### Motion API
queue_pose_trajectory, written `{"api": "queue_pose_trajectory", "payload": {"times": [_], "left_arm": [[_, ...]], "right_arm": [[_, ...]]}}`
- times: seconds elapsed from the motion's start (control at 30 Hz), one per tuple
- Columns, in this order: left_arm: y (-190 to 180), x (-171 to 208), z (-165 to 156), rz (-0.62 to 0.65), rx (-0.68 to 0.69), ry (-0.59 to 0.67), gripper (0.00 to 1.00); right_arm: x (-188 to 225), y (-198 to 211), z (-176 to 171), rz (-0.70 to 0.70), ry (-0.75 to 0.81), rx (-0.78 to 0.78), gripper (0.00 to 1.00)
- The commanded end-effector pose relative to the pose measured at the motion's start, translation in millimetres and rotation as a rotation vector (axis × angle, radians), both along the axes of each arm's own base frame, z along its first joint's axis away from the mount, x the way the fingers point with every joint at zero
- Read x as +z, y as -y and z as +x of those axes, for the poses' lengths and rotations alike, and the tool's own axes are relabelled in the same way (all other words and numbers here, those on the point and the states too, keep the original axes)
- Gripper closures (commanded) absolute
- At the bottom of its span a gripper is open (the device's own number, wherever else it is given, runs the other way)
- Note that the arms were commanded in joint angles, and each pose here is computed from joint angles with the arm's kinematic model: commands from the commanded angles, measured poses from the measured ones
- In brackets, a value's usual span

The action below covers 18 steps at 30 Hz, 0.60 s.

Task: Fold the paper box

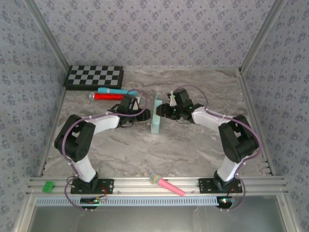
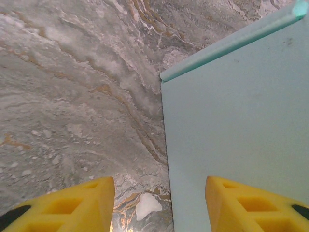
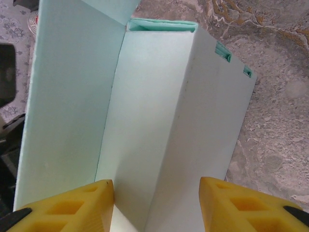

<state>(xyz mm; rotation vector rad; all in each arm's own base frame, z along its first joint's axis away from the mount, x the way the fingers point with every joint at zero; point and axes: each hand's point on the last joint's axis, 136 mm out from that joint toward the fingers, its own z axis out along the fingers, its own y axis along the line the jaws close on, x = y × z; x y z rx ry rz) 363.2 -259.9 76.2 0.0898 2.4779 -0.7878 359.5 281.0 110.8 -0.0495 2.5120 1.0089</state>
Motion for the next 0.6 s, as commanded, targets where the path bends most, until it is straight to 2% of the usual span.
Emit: {"api": "queue_pose_trajectory", "payload": {"times": [0.0,0.17,0.3,0.43,0.57], "left_arm": [[-7,41,13,0.026,0.014,0.104,0.47],[-10,64,14,0.051,0.002,0.142,0.46],[-7,79,12,0.028,-0.019,0.161,0.36],[2,90,10,-0.014,-0.052,0.162,0.33],[12,100,7,-0.058,-0.094,0.159,0.28]], "right_arm": [[8,5,4,-0.015,0.007,-0.036,0.49],[31,7,11,-0.001,0.063,-0.056,0.49],[46,13,12,0.012,0.106,-0.064,0.49],[46,22,9,0.007,0.103,-0.068,0.5],[29,38,2,-0.045,0.061,-0.104,0.51]]}}
